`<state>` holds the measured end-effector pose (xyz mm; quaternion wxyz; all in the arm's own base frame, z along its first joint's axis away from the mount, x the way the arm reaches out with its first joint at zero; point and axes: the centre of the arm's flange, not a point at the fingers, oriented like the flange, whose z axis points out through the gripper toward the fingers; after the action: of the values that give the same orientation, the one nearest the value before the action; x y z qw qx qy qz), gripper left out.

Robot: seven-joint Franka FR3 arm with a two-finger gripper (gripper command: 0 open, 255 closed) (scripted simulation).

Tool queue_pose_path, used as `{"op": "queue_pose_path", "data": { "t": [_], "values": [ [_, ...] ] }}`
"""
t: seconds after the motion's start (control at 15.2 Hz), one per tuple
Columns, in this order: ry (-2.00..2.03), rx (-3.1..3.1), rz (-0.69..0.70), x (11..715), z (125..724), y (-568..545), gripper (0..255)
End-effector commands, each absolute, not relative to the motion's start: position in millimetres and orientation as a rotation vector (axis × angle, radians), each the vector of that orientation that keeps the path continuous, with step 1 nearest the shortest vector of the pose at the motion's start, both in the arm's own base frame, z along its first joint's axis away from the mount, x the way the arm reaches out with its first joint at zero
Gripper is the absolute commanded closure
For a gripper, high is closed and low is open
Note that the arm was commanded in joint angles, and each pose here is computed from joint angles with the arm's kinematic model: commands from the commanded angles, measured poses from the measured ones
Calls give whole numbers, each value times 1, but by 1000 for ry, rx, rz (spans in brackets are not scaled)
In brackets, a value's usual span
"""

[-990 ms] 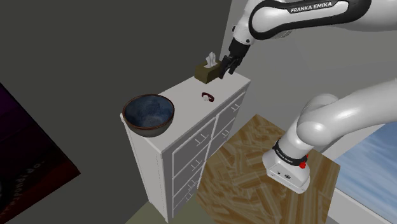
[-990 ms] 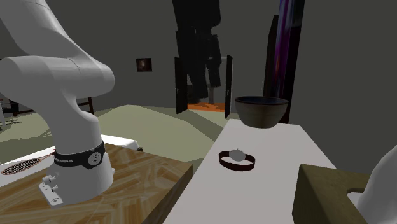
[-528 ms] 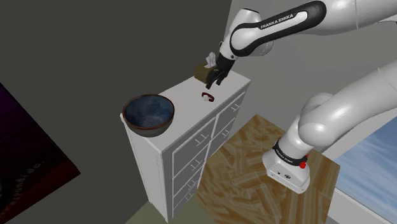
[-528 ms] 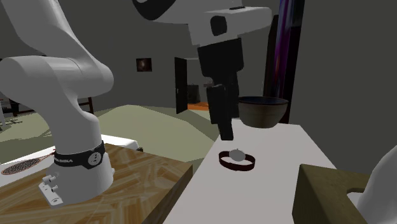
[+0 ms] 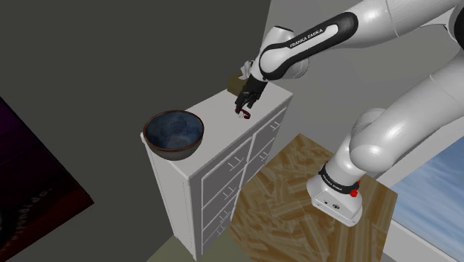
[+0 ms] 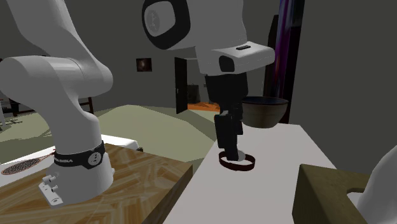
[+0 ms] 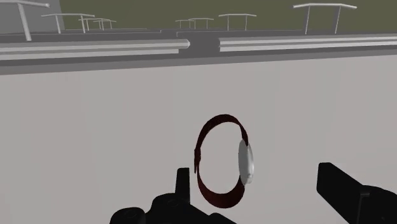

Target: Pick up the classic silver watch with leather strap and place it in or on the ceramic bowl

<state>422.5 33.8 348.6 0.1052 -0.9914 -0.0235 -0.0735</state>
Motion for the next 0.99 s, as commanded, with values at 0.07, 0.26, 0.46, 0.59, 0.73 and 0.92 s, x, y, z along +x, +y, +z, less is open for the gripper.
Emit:
{"op": "queue_pose_path", "data": {
  "t": [0.07,0.26,0.46,0.59,0.73,0.92],
  "values": [
    [-69,-2922,-218,423,346,35,0],
    [-69,-2922,-218,423,346,35,0],
    [-69,-2922,-218,423,346,35,255],
    [-69,-2922,-218,423,346,35,255],
    [-69,-2922,-218,423,346,35,255],
    [-69,-2922,-218,423,346,35,255]
  ]
}}
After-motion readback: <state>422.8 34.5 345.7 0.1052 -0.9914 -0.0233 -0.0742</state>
